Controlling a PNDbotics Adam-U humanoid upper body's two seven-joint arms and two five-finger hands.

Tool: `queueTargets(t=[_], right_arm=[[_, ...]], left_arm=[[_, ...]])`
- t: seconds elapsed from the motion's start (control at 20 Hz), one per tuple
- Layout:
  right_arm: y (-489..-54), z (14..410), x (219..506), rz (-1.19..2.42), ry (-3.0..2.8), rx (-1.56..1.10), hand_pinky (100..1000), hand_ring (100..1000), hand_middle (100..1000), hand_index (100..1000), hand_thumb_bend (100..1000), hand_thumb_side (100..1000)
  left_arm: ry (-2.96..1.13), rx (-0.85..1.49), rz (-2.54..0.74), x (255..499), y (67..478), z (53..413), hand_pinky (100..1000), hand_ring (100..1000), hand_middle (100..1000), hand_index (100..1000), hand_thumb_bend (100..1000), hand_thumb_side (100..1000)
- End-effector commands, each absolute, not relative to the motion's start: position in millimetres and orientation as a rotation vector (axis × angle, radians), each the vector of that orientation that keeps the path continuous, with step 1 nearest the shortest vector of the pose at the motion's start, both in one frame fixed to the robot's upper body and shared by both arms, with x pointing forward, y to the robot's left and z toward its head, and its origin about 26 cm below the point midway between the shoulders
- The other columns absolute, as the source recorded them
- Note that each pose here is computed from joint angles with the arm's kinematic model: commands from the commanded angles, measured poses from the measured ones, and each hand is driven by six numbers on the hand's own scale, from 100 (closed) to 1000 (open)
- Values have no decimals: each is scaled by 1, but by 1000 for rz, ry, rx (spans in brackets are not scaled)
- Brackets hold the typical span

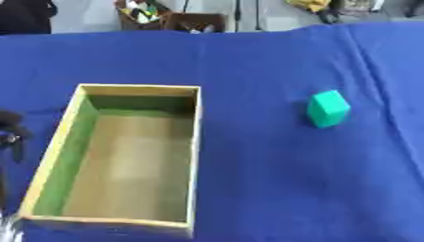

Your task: Pick up objects on the table and place them in the box.

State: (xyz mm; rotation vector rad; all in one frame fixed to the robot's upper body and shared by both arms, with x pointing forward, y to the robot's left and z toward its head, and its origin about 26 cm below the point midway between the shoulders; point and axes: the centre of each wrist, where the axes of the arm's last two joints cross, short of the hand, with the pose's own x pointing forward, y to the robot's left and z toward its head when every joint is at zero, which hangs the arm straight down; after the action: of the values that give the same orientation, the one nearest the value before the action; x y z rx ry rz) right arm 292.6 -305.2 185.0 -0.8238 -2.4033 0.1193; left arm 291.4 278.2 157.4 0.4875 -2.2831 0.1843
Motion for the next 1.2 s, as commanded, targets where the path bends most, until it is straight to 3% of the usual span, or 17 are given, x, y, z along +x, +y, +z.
queueTargets(t=[0.05,0.35,0.45,0.5,0.55,0.95,1.2], right_arm=[[-306,194,290,136,-2436,-840,732,608,592,776,100,653],[-306,195,290,136,-2440,-844,732,611,595,778,100,665],[-307,196,290,142,-2446,-849,732,614,598,780,100,711],[-308,197,290,146,-2451,-855,731,618,603,786,100,897],[-310,199,290,154,-2459,-871,732,622,606,789,100,989],[-330,241,290,337,-2518,-1129,759,719,693,842,100,1000],[-337,285,288,596,-2522,-1327,781,786,766,873,157,1000]], left_arm=[[-2314,494,159,290,279,165,100,363,444,490,100,890],[-2314,497,162,290,279,165,100,363,444,490,100,891],[-2313,498,163,290,279,165,100,363,444,490,100,891],[-2313,498,164,290,279,165,100,363,444,490,100,890],[-2313,499,164,290,279,165,100,363,444,490,100,890],[-2309,496,160,289,279,164,100,364,444,490,100,891],[-2306,495,155,289,279,163,100,364,444,490,100,891]])
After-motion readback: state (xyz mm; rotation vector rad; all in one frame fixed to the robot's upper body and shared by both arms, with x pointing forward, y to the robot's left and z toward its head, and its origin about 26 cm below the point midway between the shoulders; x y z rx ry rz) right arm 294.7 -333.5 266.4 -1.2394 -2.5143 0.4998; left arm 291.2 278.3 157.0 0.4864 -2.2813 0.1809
